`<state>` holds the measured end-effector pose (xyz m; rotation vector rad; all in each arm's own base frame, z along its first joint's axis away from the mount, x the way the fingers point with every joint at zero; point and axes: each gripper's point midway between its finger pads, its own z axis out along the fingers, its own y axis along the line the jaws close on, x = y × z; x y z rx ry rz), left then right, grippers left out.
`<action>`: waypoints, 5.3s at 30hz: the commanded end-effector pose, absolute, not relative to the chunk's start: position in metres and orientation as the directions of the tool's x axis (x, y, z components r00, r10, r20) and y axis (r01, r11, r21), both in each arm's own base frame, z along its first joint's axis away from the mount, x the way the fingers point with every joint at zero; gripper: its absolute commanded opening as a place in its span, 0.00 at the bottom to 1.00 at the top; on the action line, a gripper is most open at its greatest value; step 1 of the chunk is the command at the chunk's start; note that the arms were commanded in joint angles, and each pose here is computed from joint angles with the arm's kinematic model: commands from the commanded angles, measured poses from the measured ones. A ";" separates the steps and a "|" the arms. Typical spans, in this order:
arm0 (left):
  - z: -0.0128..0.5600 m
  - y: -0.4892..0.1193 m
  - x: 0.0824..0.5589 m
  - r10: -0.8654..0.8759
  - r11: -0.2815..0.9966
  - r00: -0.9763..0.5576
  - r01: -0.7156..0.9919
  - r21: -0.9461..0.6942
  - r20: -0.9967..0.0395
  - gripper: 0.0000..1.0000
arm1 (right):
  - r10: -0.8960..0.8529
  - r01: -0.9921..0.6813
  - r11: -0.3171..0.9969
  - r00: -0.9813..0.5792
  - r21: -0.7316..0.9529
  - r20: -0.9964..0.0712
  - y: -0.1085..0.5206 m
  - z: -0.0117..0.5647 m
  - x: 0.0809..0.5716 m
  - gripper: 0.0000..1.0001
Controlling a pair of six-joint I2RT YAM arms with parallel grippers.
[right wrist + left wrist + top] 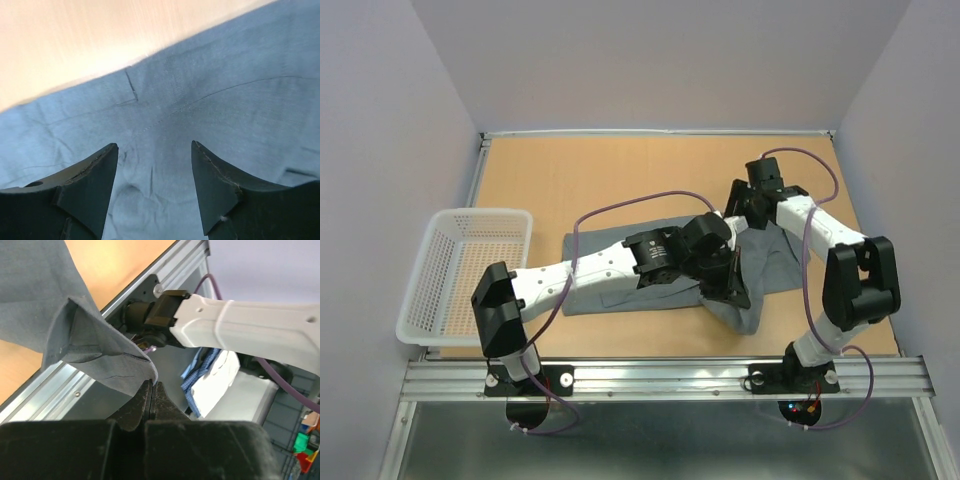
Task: Fold and stack the long sleeve shirts
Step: Fold the shirt
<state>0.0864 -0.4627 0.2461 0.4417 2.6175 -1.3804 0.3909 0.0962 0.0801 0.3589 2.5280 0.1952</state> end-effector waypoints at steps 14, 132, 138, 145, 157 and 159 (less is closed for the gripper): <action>0.300 -0.392 0.196 -0.207 0.570 -0.909 0.188 -0.800 -0.362 0.00 | 0.368 0.246 0.929 -0.543 0.277 -0.754 0.068 0.201 0.390 0.67; 0.171 -0.172 0.442 -0.348 0.904 -0.739 -0.102 -0.416 -0.577 0.99 | -0.253 -0.620 0.748 -0.597 0.238 -0.761 0.242 0.193 0.327 0.70; 0.142 -0.187 0.387 -0.201 0.888 -0.828 0.072 -0.454 -0.524 0.94 | -0.220 -0.516 0.839 -0.614 0.174 -0.758 0.234 0.184 0.348 0.69; 0.093 -0.199 0.346 -0.156 0.885 -0.901 0.054 -0.462 -0.405 0.86 | -0.161 -0.354 0.931 -0.612 0.086 -0.774 0.195 0.180 0.348 0.69; 0.051 -0.229 0.336 -0.122 0.910 -0.932 0.032 -0.414 -0.341 0.70 | -0.012 -0.194 0.971 -0.629 0.142 -0.777 0.155 0.170 0.344 0.69; 0.051 -0.229 0.346 -0.132 0.915 -0.923 0.026 -0.402 -0.360 0.70 | -0.008 -0.195 0.969 -0.635 0.151 -0.772 0.155 0.166 0.342 0.69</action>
